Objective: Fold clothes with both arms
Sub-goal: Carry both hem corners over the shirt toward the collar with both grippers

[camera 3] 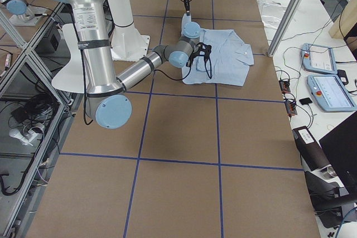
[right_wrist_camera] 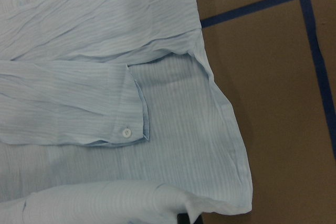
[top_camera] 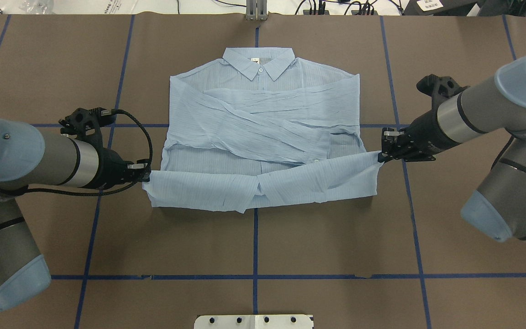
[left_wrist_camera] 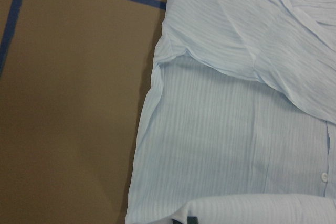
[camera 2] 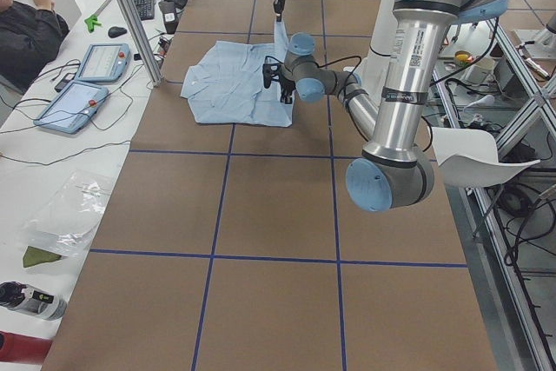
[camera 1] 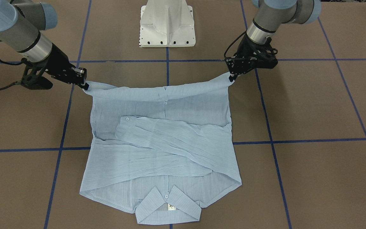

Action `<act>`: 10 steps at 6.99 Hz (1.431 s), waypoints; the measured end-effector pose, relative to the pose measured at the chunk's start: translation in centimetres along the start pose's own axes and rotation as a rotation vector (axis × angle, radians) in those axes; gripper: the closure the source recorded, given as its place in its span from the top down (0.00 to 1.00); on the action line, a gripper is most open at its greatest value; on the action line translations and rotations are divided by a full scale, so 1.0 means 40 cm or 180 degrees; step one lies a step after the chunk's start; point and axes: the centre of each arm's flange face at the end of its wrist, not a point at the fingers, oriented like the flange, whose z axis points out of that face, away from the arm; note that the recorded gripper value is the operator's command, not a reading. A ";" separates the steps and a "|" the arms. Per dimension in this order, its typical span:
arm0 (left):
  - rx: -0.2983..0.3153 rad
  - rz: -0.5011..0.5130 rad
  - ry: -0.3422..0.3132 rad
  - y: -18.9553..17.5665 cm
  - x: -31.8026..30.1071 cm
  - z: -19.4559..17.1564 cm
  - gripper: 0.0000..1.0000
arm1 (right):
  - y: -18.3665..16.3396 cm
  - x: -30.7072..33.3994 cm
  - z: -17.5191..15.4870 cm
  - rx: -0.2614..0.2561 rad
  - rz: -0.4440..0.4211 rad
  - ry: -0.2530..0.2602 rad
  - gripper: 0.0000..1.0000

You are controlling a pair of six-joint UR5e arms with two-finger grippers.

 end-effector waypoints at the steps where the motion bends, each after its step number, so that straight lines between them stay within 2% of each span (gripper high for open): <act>1: 0.0057 -0.0012 0.0027 -0.036 0.012 -0.006 0.00 | -0.049 -0.015 -0.016 0.0031 0.0047 -0.0038 0.00; 4: 0.0119 -0.0088 0.0170 -0.184 0.076 -0.038 0.00 | -0.163 -0.059 -0.092 0.0177 0.0130 -0.0166 0.00; 6: 0.0134 -0.0031 0.0197 -0.289 0.058 -0.084 0.00 | -0.238 -0.093 -0.096 0.0258 0.0180 -0.0174 0.00; 8: 0.0144 -0.0023 0.0170 -0.376 0.061 -0.027 0.00 | -0.323 -0.109 -0.066 0.0290 0.0212 -0.0101 0.00; 10: 0.0206 -0.0026 0.0207 -0.470 0.038 0.076 0.00 | -0.390 -0.101 -0.047 0.0314 0.0214 -0.0018 0.00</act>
